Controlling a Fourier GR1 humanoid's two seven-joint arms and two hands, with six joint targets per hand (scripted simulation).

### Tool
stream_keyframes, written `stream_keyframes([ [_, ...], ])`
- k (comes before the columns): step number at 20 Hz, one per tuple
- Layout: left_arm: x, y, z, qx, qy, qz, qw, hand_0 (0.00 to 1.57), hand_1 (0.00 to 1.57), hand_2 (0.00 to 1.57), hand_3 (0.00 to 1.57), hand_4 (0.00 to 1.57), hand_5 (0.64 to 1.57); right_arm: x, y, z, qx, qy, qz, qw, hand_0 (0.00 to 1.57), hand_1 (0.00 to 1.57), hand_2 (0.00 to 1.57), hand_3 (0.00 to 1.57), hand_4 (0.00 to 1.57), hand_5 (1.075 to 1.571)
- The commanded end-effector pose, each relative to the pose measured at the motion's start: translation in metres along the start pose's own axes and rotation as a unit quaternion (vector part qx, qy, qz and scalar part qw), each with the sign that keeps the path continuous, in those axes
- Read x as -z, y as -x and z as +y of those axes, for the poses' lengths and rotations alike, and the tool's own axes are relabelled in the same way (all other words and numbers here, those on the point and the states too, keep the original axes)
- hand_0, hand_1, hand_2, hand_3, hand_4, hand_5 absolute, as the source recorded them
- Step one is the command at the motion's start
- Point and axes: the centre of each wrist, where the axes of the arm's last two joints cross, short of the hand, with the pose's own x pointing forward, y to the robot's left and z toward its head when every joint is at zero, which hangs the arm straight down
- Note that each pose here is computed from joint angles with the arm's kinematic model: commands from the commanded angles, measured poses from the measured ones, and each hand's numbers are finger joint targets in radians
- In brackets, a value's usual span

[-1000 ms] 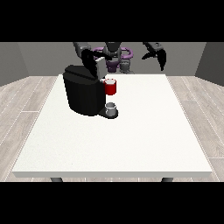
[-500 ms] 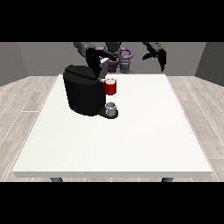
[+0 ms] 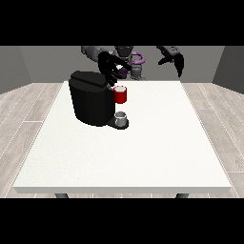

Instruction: Insert the coffee pod into the coffee machine and close the lid

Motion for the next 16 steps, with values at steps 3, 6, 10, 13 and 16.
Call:
stream_keyframes([
  [3, 0.019, -0.013, -0.013, -0.012, 0.026, -0.037, 0.999, 0.00, 0.00, 0.00, 0.00, 0.44, 1.571, -0.008, -0.071, 0.034, 0.008, -0.044, -0.143, 0.9887, 0.00, 0.00, 0.00, 0.00, 0.15, 1.571],
  [6, 0.016, -0.009, -0.009, -0.010, 0.039, -0.033, 0.999, 0.00, 0.00, 0.00, 0.00, 0.37, 1.571, -0.014, -0.080, 0.020, -0.005, -0.033, -0.137, 0.9900, 0.00, 0.00, 0.00, 0.00, 0.05, 1.571],
  [10, 0.034, -0.031, -0.015, -0.005, 0.067, -0.058, 0.996, 0.00, 0.00, 0.00, 0.00, 0.38, 1.571, -0.017, -0.104, -0.007, -0.011, 0.008, -0.132, 0.9912, 0.00, 0.00, 0.00, 0.00, 0.00, 1.571],
  [13, 0.039, -0.036, -0.012, 0.003, 0.072, -0.071, 0.995, 0.00, 0.00, 0.00, 0.00, 0.25, 1.571, -0.023, -0.112, -0.020, -0.008, 0.014, -0.144, 0.9895, 0.00, 0.00, 0.00, 0.00, 0.00, 1.571],
  [16, 0.045, -0.039, -0.013, 0.002, 0.078, -0.082, 0.994, 0.00, 0.00, 0.00, 0.00, 0.20, 1.571, -0.027, -0.137, -0.005, -0.006, 0.004, -0.200, 0.9797, 0.00, 0.00, 0.00, 0.00, 0.00, 1.571],
])
